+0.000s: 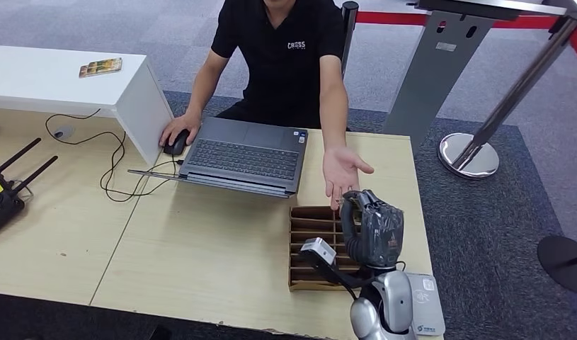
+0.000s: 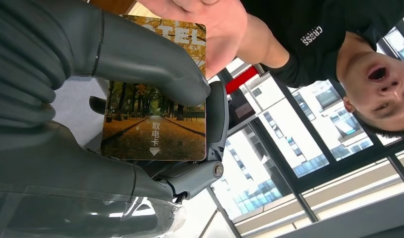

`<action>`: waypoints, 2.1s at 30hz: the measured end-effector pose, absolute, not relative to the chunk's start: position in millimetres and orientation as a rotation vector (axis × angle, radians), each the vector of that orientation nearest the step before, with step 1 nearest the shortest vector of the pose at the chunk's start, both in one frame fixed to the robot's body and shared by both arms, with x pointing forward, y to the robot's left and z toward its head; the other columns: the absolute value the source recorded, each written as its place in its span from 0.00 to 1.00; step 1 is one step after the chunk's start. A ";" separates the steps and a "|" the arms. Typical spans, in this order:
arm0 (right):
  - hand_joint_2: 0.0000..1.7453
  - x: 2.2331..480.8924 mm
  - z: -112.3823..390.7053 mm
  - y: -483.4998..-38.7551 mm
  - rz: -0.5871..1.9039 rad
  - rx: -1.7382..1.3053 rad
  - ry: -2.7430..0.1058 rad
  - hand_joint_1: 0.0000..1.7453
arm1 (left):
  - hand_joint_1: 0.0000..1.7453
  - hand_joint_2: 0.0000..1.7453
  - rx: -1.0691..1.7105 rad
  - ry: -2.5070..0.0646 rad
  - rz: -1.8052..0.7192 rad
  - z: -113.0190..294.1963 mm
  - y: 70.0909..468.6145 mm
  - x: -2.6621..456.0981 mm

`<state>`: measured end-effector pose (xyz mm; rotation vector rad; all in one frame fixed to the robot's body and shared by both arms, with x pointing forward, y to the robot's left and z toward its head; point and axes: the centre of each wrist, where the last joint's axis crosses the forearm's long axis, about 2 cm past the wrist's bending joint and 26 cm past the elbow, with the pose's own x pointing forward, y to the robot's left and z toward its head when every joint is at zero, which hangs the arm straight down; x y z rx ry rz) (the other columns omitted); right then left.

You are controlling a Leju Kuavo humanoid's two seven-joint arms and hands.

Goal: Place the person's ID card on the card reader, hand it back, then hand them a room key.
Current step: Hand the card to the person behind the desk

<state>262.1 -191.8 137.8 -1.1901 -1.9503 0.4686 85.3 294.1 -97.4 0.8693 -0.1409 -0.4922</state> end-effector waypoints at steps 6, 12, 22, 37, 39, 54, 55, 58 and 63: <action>1.00 264.7 139.0 -188.4 0.462 -1.181 -1.946 1.00 | 0.00 1.00 0.869 -0.149 -0.503 -97.4 293.7 85.3; 1.00 272.7 144.8 -183.6 0.459 -1.175 -1.963 1.00 | 0.00 1.00 0.869 -0.153 -0.509 -97.4 293.8 85.4; 1.00 287.1 156.0 -177.9 0.434 -1.170 -1.984 1.00 | 0.00 1.00 0.867 -0.164 -0.519 -97.4 293.5 85.5; 1.00 296.2 163.8 -167.9 0.419 -1.152 -1.985 1.00 | 0.00 1.00 0.869 -0.171 -0.532 -97.4 294.7 85.4; 1.00 296.2 163.9 -167.5 0.419 -1.152 -1.985 1.00 | 0.00 1.00 0.870 -0.171 -0.533 -97.4 295.3 85.3; 1.00 296.6 164.3 -167.5 0.412 -1.157 -1.969 1.00 | 0.00 1.00 0.869 -0.177 -0.536 -97.5 296.3 85.2; 1.00 297.6 165.2 -167.6 0.406 -1.159 -1.964 1.00 | 0.00 1.00 0.868 -0.180 -0.536 -97.5 296.3 85.2; 1.00 305.4 173.0 -167.2 0.372 -1.170 -1.945 1.00 | 0.00 1.00 0.864 -0.190 -0.540 -97.4 296.2 85.4; 1.00 316.8 184.5 -164.3 0.344 -1.177 -1.937 1.00 | 0.00 1.00 0.862 -0.197 -0.543 -97.4 296.3 85.4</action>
